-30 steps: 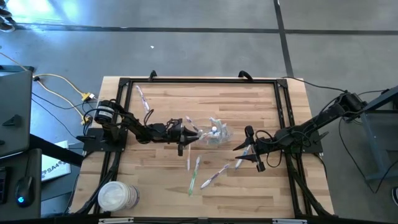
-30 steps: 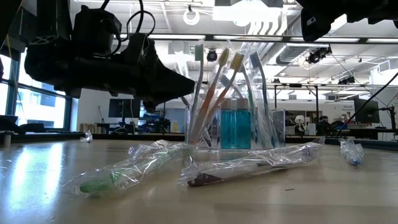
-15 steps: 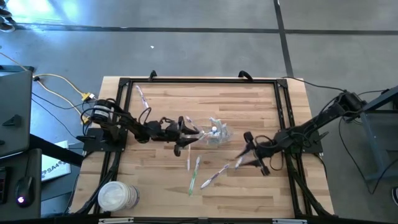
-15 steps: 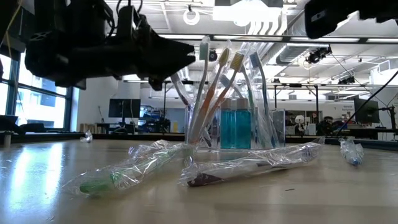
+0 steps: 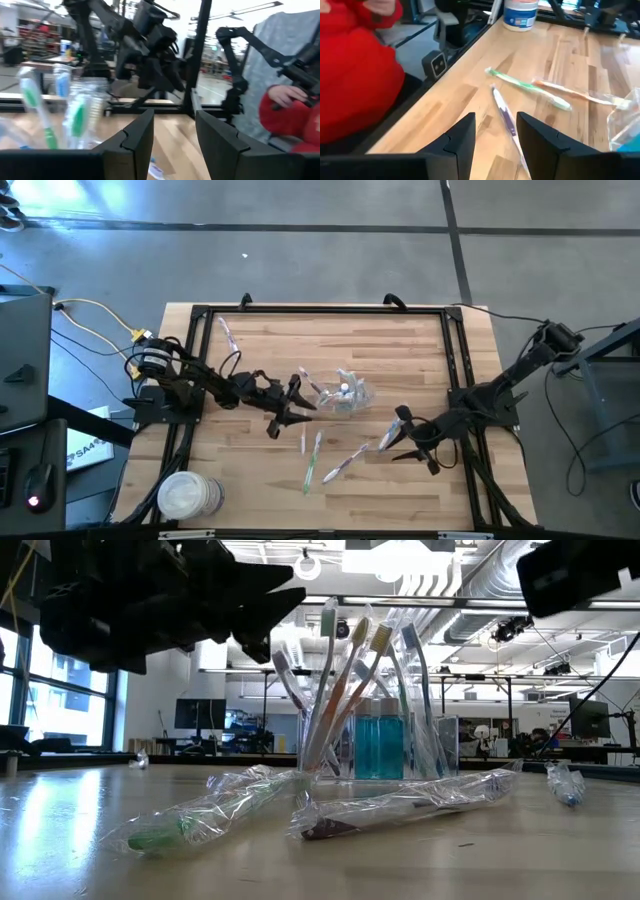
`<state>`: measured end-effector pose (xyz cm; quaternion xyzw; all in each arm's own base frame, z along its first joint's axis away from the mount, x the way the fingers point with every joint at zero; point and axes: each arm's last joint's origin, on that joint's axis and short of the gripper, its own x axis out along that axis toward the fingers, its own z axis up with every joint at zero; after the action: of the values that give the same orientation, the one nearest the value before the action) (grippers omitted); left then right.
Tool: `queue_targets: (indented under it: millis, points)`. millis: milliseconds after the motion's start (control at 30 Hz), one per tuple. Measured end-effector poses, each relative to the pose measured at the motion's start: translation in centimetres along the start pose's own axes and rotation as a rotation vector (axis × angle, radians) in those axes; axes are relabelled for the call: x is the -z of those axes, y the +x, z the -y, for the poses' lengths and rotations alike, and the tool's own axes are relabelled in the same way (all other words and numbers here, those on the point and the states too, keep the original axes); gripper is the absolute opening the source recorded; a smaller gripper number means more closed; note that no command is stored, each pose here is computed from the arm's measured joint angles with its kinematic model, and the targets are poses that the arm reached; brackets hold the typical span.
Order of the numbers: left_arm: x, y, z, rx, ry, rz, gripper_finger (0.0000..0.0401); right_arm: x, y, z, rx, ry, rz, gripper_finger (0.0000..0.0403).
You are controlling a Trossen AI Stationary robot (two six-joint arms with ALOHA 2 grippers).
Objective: Pick & Place toothbrushing station
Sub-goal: Put the bottom violet toothbrush into the wire organizer
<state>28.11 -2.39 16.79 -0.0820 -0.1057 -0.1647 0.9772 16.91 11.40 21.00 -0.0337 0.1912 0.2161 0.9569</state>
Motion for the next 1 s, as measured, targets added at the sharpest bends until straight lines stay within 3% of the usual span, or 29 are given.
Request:
queue_targets:
  millis: [167, 267, 433, 633, 833, 1000]
  points:
    - [0.1, 0.0, 0.1, 0.027, -0.003, -0.014, 0.0145, -1.3, 0.0, -0.1, 0.001, 0.019, 0.008, 0.0136]
    - [0.1, 0.0, 0.1, 0.027, -0.004, -0.017, 0.0145, -1.4, 0.7, -0.1, 0.01, -0.029, -0.017, 0.0136]
    - [0.1, 0.0, 0.1, 0.026, -0.03, -0.018, 0.0145, -0.7, 3.1, 0.2, 0.031, -0.134, -0.117, 0.0136]
    - [0.2, 0.0, 0.2, 0.078, -0.059, -0.034, 0.0145, -0.7, 6.3, 1.1, 0.102, -0.127, -0.215, 0.0138]
    - [0.2, 0.0, 0.4, 0.153, -0.071, -0.05, 0.0145, -0.4, 8.5, 1.8, 0.152, -0.074, -0.362, 0.0172]
    - [0.2, 0.0, 0.4, 0.153, -0.103, -0.053, 0.0145, 1.0, 9.5, 2.8, 0.129, -0.03, -0.458, 0.0205]
